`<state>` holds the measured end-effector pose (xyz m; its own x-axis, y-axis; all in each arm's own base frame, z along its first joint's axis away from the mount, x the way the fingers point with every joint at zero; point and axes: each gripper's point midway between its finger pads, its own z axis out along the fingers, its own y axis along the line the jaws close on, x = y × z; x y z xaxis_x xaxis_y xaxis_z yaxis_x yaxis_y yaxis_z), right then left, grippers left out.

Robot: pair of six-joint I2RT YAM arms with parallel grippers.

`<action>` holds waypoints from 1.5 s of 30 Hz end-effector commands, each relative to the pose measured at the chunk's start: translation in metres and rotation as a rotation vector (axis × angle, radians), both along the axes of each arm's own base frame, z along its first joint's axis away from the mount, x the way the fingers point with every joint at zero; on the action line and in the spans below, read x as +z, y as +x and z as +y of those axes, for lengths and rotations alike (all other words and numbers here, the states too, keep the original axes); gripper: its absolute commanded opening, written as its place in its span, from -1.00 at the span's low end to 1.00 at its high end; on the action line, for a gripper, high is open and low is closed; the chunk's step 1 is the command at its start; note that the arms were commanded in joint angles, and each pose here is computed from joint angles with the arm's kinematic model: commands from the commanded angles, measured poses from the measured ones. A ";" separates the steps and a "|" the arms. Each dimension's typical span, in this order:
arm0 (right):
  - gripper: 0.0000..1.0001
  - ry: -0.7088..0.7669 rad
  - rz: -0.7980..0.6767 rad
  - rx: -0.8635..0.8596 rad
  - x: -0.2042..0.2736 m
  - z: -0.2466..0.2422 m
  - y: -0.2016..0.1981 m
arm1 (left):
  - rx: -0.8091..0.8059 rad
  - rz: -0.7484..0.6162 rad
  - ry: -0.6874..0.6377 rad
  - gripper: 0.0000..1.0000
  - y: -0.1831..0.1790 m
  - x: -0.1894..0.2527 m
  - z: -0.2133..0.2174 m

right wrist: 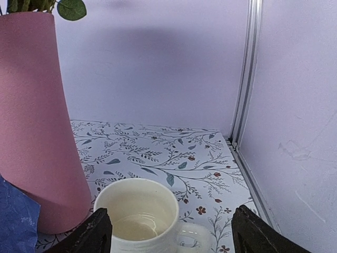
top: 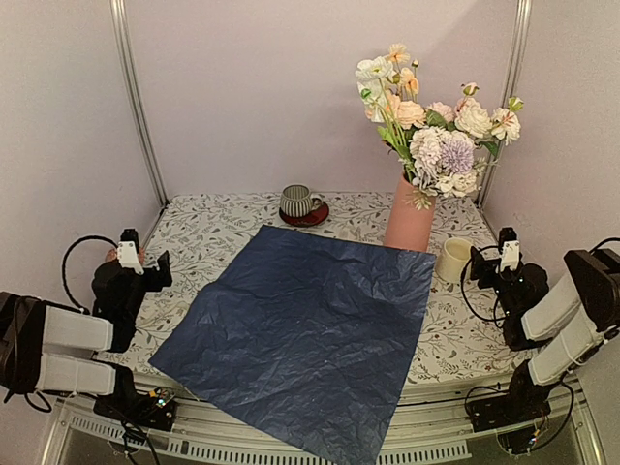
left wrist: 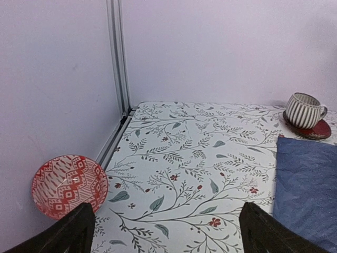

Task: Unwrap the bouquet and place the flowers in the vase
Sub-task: Reset both arms

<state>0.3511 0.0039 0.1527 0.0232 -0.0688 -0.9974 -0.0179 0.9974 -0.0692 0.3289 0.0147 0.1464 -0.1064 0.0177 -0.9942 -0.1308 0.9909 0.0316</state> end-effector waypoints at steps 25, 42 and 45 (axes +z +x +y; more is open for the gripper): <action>0.97 0.052 0.011 -0.022 0.006 -0.005 0.028 | -0.152 -0.081 0.078 0.96 0.054 0.008 -0.020; 0.97 0.053 0.017 -0.017 0.005 -0.005 0.029 | -0.126 -0.087 0.073 0.96 0.055 0.009 -0.015; 0.97 0.053 0.015 -0.016 0.006 -0.004 0.029 | -0.126 -0.087 0.074 0.96 0.055 0.009 -0.015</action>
